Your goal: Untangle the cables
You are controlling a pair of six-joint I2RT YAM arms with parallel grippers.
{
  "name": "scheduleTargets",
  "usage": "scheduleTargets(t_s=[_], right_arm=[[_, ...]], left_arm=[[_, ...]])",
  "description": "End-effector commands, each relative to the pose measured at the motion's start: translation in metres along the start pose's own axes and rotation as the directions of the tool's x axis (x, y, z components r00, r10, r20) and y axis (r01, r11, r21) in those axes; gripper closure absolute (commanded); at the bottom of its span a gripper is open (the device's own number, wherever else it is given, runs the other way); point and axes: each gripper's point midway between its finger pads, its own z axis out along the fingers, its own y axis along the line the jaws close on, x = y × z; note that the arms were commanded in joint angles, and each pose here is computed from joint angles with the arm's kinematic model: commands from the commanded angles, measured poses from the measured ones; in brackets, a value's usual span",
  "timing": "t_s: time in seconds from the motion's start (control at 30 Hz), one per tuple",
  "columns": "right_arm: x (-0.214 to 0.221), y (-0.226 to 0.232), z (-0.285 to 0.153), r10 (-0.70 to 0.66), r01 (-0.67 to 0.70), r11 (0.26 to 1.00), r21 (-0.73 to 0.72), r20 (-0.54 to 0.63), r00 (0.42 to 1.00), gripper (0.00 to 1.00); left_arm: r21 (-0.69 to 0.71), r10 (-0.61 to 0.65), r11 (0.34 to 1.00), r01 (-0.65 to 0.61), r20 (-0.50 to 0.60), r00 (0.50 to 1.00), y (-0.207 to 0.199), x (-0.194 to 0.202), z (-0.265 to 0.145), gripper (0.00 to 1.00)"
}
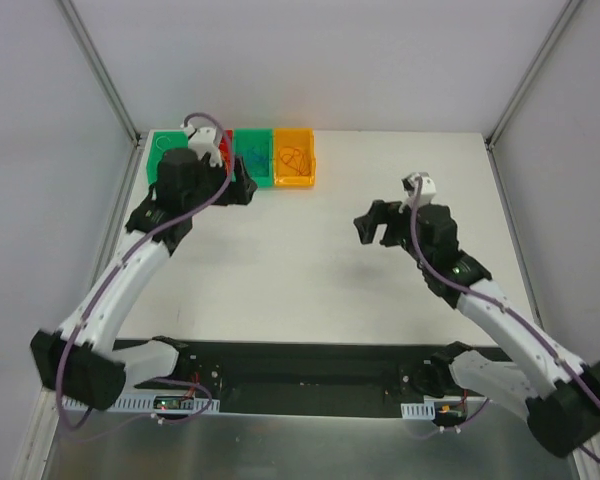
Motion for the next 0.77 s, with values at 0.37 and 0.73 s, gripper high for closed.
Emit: scheduleTargets(t_s=[0.37,0.73], right_arm=[[0.077,-0.034,-0.15,0.201,-0.202,0.979,-0.002,0.119,0.972,0.04],[0.081,-0.016,-0.141,0.295,-0.271,0.951,-0.151,0.169,0.94,0.04]], left_arm=[[0.512,-0.249,0.852,0.107,0.218,0.944,-0.05,0.124,-0.17,0.2],[0.612,-0.32,0.784,0.102,0.258,0.911,-0.058,0.133,-0.189,0.2]])
